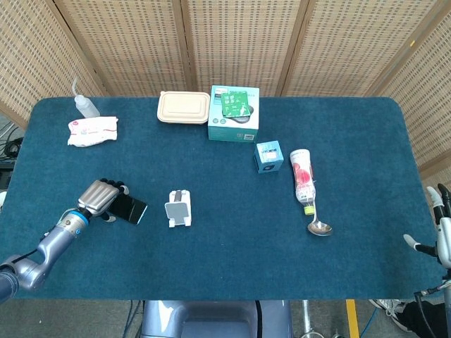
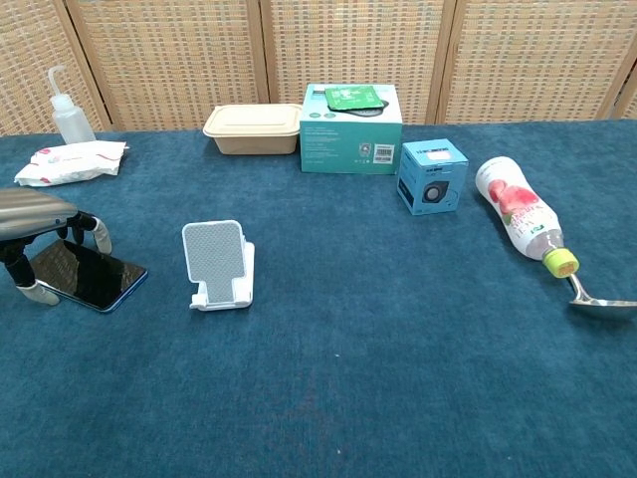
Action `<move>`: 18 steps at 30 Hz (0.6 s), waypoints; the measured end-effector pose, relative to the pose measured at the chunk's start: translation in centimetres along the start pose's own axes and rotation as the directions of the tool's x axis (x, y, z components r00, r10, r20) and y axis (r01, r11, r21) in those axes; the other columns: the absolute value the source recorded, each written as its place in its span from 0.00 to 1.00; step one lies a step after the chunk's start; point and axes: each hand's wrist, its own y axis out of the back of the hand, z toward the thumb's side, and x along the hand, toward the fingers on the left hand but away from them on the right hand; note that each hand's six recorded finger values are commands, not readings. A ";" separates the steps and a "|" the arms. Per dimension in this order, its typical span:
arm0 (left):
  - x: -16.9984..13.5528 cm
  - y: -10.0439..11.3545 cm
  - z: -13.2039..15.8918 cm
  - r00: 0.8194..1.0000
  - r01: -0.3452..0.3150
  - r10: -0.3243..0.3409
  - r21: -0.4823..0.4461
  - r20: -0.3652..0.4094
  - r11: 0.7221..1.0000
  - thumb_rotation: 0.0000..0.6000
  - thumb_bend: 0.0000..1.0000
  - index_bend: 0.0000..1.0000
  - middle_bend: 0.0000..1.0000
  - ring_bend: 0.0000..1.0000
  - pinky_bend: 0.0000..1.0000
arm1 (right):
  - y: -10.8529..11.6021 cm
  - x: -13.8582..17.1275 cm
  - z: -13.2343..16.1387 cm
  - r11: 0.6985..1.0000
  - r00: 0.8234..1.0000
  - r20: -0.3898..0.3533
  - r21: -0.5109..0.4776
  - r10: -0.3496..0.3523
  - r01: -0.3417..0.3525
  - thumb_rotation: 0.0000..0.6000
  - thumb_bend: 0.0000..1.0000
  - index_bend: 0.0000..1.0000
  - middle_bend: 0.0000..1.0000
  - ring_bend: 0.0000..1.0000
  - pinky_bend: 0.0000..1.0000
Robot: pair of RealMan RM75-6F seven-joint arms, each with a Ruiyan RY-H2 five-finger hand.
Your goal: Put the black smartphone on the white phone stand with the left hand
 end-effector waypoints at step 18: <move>-0.4 0.9 -0.4 0.999 -0.053 0.053 0.002 -0.007 0.999 1.00 0.23 0.45 0.47 0.40 0.35 | 0.0 0.0 0.0 1.000 1.000 -0.001 -0.006 0.003 -0.003 1.00 0.05 0.00 0.00 0.00 0.00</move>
